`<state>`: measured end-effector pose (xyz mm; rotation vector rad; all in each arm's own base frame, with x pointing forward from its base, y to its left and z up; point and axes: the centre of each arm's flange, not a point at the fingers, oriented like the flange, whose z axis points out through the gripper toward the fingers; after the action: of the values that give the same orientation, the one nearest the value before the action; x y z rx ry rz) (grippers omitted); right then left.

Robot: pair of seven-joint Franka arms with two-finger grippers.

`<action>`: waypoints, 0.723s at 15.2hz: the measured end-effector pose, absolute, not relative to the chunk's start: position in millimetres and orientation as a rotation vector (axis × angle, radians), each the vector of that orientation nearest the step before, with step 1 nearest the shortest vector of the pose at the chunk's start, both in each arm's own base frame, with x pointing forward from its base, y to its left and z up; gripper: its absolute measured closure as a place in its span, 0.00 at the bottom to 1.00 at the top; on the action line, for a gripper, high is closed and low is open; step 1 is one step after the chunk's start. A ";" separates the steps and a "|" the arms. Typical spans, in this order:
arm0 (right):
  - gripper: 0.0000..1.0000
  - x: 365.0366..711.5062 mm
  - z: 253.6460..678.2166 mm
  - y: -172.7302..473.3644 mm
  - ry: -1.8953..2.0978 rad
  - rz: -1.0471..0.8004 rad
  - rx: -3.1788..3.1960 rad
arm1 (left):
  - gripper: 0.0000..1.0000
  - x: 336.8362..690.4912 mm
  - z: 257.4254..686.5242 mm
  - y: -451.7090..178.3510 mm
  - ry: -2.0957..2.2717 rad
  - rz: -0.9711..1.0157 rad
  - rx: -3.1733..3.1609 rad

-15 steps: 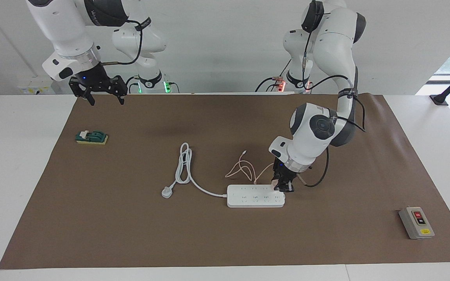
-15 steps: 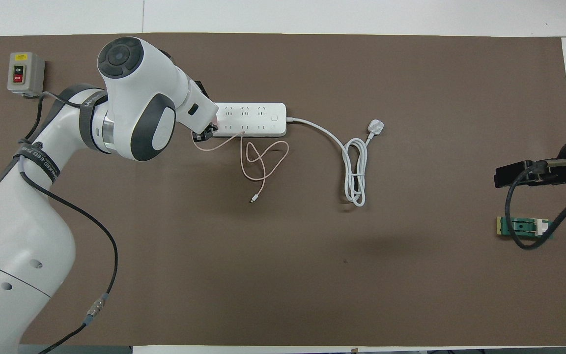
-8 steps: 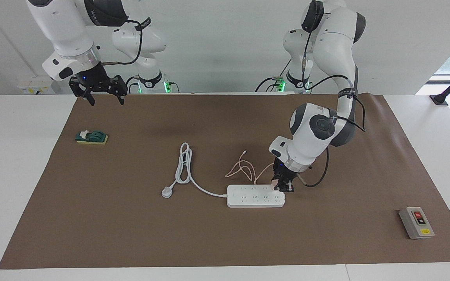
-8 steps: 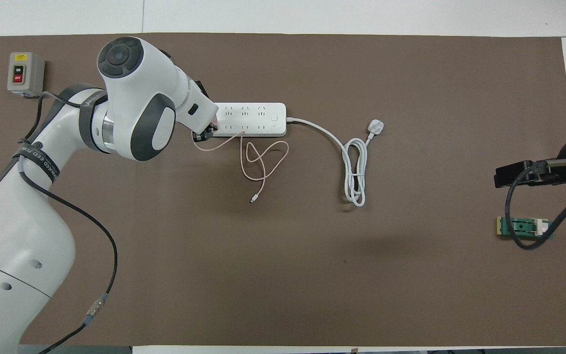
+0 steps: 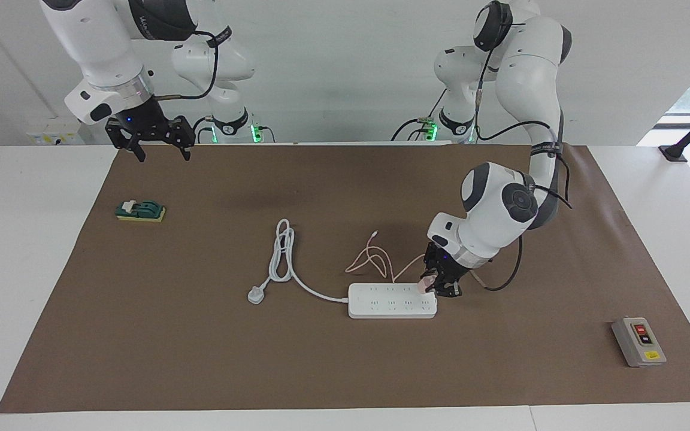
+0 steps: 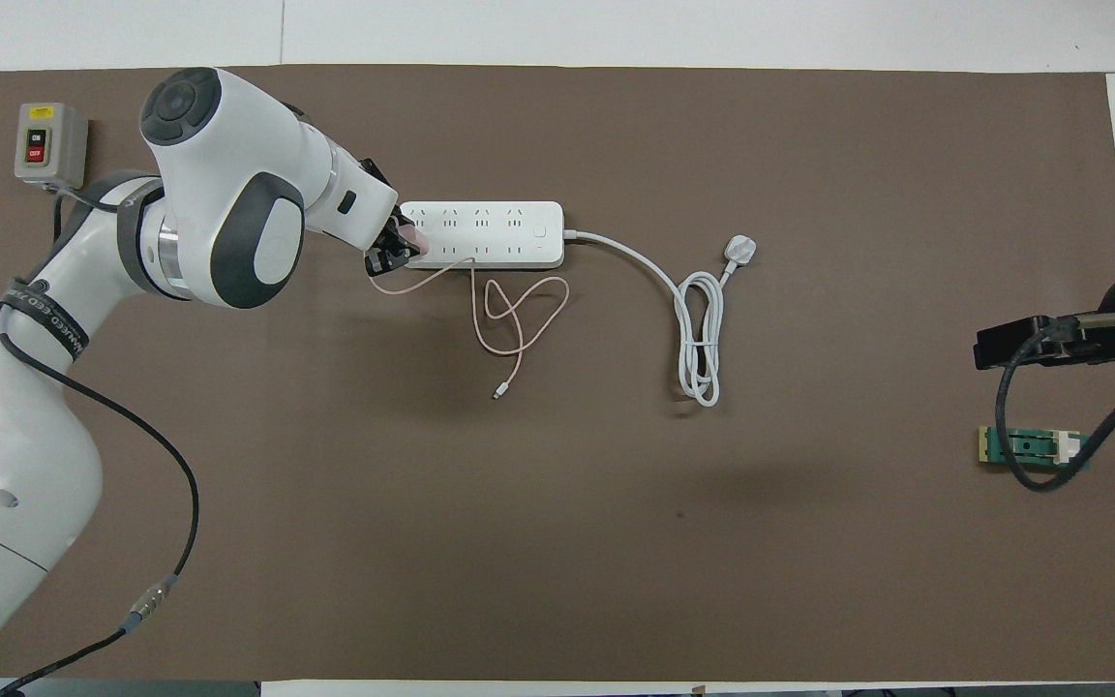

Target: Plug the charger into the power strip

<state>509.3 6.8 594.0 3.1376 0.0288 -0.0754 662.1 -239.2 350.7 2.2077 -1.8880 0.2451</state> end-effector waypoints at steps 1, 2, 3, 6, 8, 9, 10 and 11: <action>0.00 509.3 594.0 6.8 0.029 -0.075 3.138 | 0.68 661.6 350.8 -240.0 -1.898 0.245 2.206; 0.00 509.3 594.0 6.8 0.029 -0.075 3.138 | 0.68 660.5 351.4 -242.9 -1.929 0.240 2.201; 0.00 509.3 594.0 6.8 0.029 -0.075 3.138 | 0.68 658.8 352.3 -246.9 -1.968 0.232 2.199; 0.00 509.3 594.1 6.8 0.029 -0.075 3.138 | 0.68 654.2 352.8 -255.2 -2.058 0.210 2.196; 0.00 509.3 594.1 6.8 0.029 -0.075 3.138 | 0.68 651.6 352.3 -259.1 -2.100 0.207 2.189; 0.00 509.3 594.0 6.8 0.029 -0.075 3.138 | 0.68 651.2 352.1 -259.5 -2.105 0.207 2.188; 0.00 509.3 594.1 6.8 0.029 -0.075 3.138 | 0.68 651.1 352.1 -259.6 -2.107 0.207 2.187; 0.00 509.3 594.0 6.8 0.029 -0.075 3.138 | 0.68 651.1 352.0 -259.7 -2.107 0.207 2.187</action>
<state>509.3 6.8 594.0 3.1376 0.0288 -0.0754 651.1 -259.7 352.0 2.1874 -2.1073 0.2066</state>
